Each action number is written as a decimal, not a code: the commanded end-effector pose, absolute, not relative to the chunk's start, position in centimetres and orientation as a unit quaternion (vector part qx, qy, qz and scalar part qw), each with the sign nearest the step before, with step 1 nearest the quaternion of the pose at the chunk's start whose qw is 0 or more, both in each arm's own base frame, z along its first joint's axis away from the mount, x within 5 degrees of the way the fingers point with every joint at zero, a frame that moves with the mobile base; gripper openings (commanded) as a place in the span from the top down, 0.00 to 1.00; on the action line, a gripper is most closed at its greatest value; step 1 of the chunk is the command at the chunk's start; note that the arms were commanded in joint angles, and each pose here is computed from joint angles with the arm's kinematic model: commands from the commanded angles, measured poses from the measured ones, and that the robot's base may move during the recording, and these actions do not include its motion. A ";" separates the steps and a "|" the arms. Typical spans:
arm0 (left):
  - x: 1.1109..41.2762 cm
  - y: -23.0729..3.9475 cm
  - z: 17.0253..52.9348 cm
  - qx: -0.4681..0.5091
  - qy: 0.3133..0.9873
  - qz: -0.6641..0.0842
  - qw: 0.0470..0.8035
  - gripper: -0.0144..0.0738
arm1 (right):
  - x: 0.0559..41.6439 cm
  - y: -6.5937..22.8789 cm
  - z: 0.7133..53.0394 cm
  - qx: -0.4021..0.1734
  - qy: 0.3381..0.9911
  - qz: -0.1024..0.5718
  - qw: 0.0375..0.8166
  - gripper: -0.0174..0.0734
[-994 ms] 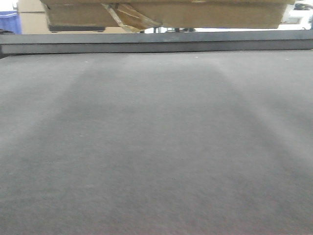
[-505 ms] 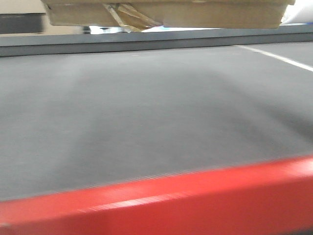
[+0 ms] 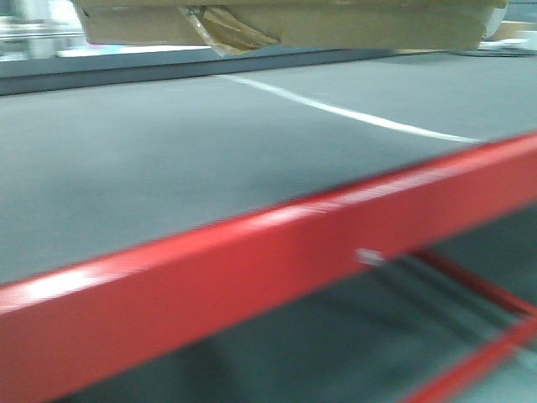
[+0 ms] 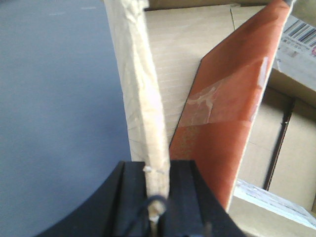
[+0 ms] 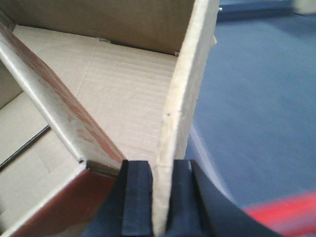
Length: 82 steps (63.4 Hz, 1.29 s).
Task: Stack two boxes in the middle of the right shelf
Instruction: 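Carry the boxes with both grippers while driving toward the steel shelf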
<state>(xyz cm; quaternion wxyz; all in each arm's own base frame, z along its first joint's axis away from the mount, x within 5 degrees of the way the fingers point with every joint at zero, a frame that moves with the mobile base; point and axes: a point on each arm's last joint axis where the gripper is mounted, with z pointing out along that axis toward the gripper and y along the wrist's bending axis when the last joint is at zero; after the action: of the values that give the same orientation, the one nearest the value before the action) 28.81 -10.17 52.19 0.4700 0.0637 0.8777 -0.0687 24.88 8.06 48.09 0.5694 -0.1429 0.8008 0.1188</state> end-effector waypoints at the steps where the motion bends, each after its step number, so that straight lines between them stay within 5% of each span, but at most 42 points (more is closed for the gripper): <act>1: 28.5 -10.2 52.9 0.066 0.865 -0.075 0.491 0.96 | 24.5 7.7 49.4 -0.140 0.772 0.114 0.609 0.98; 82: 28.5 -10.2 52.9 0.066 0.865 -0.075 0.491 0.96 | 24.5 7.7 49.4 -0.140 0.772 0.114 0.609 0.98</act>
<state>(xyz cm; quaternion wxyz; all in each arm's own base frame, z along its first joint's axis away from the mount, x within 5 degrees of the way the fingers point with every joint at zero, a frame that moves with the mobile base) 28.80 -10.20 52.18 0.4696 0.0640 0.8778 -0.0705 24.92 7.93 48.09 0.5697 -0.1408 0.8011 0.1173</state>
